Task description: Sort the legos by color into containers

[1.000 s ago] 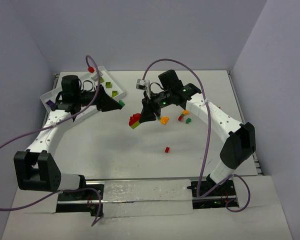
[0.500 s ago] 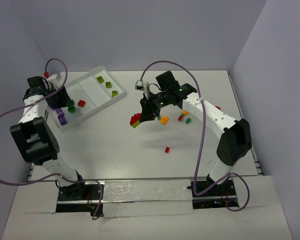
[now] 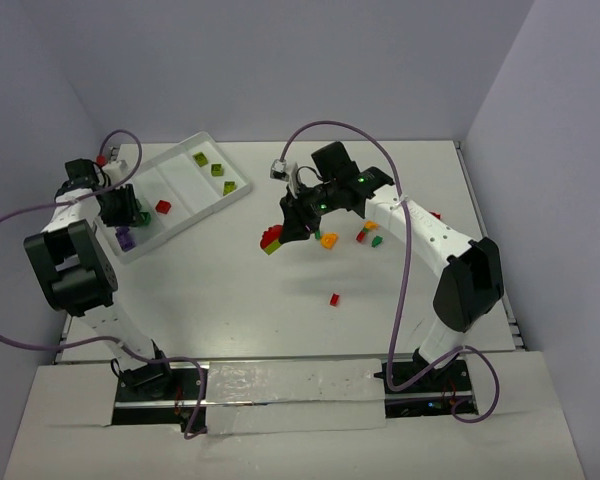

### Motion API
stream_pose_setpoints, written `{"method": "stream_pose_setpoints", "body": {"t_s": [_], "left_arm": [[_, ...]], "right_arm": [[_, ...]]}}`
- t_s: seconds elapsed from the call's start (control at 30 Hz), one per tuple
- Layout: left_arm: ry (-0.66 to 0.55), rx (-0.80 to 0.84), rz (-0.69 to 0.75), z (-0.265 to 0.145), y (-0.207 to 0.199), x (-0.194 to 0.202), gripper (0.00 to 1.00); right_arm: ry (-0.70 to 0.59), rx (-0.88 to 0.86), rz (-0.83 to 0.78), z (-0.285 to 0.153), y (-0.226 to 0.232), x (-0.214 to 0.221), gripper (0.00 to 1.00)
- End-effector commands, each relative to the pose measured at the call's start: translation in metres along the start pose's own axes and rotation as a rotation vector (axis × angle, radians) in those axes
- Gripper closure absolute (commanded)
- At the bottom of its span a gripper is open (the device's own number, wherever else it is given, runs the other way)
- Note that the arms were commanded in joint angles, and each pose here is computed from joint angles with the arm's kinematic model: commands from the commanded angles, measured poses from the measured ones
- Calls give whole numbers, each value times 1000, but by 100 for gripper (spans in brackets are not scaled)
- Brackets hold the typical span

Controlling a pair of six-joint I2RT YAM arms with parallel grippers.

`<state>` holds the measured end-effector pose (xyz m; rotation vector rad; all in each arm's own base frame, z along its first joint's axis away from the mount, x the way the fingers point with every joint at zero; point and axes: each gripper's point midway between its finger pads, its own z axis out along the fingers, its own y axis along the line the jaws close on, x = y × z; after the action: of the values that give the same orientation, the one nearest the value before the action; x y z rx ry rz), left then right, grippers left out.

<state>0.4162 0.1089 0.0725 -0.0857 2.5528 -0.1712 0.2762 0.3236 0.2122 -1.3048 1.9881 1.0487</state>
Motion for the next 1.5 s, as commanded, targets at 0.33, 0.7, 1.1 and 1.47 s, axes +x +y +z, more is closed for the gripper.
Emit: {"method": "stream_pose_setpoints", "body": {"t_s": [0.33,0.7,1.1,1.47], "left_arm": [[-64,71,63,-2,-15,-22,37],[-262,594,237,-110,-135,-53,32],[-205,1188,365,-209,-305,26,28],[-130,1324,470,-230,-349,74,26]], "right_arm": [[-46,3,-36,-1,1,-22,100],[-56,-13,-68,-3,9,-25,100],[-88,-143,-131,5,51,-34,100],[-119,-188,-118,8,68,-46,100]]}}
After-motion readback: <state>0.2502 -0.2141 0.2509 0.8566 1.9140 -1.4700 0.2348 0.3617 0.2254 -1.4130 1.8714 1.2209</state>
